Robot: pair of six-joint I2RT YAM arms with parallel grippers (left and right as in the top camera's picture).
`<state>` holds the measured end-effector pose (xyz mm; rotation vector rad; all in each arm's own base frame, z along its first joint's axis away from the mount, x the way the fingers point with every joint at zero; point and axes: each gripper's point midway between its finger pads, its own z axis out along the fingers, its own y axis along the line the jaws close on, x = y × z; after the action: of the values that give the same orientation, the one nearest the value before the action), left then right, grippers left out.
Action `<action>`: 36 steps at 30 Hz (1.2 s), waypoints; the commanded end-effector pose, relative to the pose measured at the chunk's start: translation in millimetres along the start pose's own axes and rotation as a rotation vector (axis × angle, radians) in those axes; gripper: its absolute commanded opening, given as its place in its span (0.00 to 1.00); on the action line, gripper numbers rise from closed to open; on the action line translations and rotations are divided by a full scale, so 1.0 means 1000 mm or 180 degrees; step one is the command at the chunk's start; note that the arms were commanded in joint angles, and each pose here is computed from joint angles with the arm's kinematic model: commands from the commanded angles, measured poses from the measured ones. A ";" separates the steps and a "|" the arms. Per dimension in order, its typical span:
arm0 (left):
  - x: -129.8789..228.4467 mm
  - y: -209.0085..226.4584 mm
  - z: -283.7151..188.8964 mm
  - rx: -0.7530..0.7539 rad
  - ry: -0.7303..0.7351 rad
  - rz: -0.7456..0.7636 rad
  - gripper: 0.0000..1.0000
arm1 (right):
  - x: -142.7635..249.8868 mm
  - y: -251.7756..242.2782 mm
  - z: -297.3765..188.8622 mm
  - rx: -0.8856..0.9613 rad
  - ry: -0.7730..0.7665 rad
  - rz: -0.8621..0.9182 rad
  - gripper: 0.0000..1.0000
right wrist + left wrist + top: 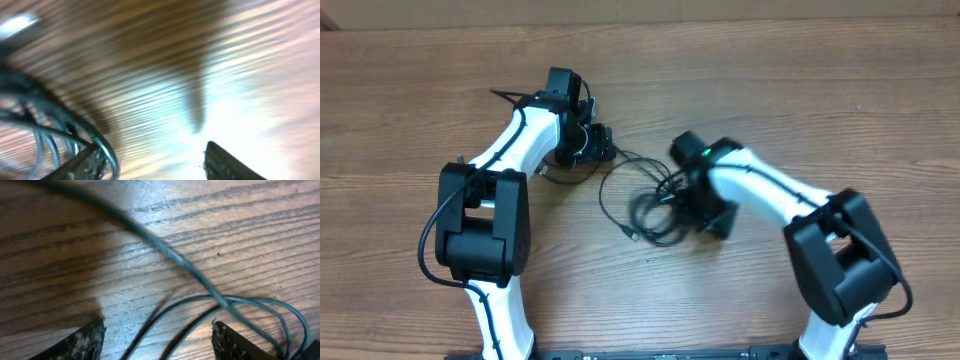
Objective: Untangle cables
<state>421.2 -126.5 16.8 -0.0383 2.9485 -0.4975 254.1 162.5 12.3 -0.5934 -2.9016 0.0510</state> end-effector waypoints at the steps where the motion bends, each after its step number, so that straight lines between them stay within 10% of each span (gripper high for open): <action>1: 0.004 -0.001 0.003 0.0027 0.0040 0.0013 0.70 | -0.028 -0.018 -0.011 0.0052 -0.0062 -0.0018 0.69; 12: 0.012 -0.032 0.005 0.0332 0.0111 0.0475 0.73 | -0.056 -0.005 -0.025 -0.0210 -0.0291 -0.0591 0.85; 18: 0.007 0.004 0.004 -0.0366 0.0026 0.0199 0.83 | -0.037 0.021 -0.094 -0.0497 -0.0093 -0.0858 0.86; 20: 0.007 0.005 0.003 -0.0321 0.0037 0.0169 0.84 | -0.026 0.034 -0.092 -0.0684 0.0040 -0.0877 0.84; 23: 0.007 0.003 0.003 -0.0259 0.0051 0.0159 0.84 | -0.006 0.051 -0.072 -0.0867 0.0217 -0.0948 0.53; 36: 0.007 0.002 0.003 -0.0258 0.0046 0.0163 0.86 | 0.041 0.078 -0.017 -0.0427 -0.0227 -0.1865 0.60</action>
<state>414.5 -126.2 12.5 0.0391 2.9737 -0.3848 240.7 257.3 34.9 0.2173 -2.9573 -0.3069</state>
